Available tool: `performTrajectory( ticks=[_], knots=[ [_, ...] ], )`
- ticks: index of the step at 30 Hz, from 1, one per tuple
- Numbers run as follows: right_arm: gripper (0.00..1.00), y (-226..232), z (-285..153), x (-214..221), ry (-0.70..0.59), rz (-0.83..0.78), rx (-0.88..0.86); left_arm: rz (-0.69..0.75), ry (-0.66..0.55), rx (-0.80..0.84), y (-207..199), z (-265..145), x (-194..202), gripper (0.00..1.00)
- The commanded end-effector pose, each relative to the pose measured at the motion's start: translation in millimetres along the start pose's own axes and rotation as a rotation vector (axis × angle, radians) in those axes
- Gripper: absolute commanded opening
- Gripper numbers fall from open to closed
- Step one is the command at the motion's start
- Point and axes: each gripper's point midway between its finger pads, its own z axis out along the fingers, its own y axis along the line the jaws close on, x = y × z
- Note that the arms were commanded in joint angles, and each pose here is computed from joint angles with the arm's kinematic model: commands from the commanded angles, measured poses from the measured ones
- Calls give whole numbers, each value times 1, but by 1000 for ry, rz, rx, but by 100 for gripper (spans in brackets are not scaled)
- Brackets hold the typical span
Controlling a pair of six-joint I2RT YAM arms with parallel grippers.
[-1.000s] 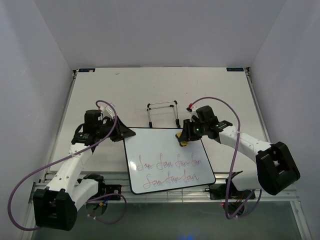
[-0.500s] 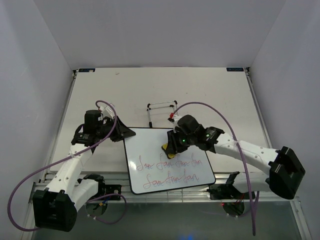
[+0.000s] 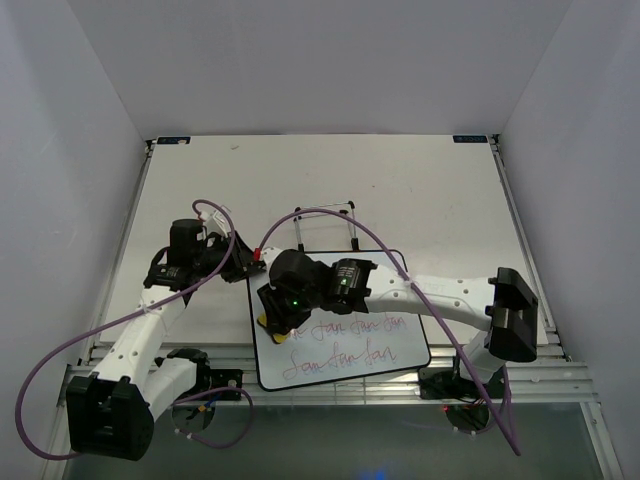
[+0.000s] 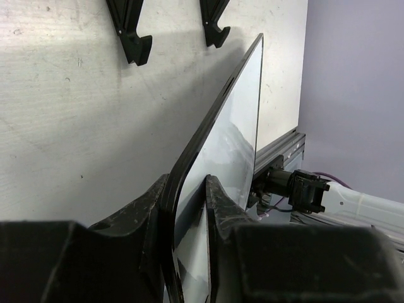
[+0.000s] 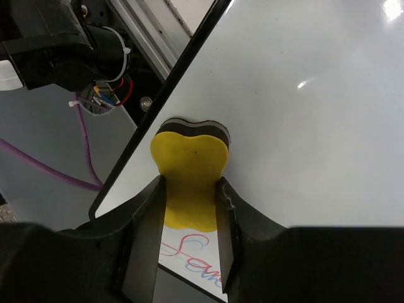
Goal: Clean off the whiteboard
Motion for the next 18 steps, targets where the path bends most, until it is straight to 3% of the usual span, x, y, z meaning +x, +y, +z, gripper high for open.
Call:
performTrajectory(
  ticks=[1,6,10,15,18],
  knots=[
    [19,-9,4,20,76,4,64,203,-17,-41,10,2,-1,0],
    [20,-58,-14,32,34,54,243,195,-19,-52,12,2,-2,0],
    [21,-115,-40,49,16,106,489,166,10,-71,17,6,0,0],
    [22,-143,-60,75,21,158,579,121,56,-79,22,11,6,0],
    [22,-139,-66,71,-24,180,549,73,93,-62,23,15,14,0]
  ],
)
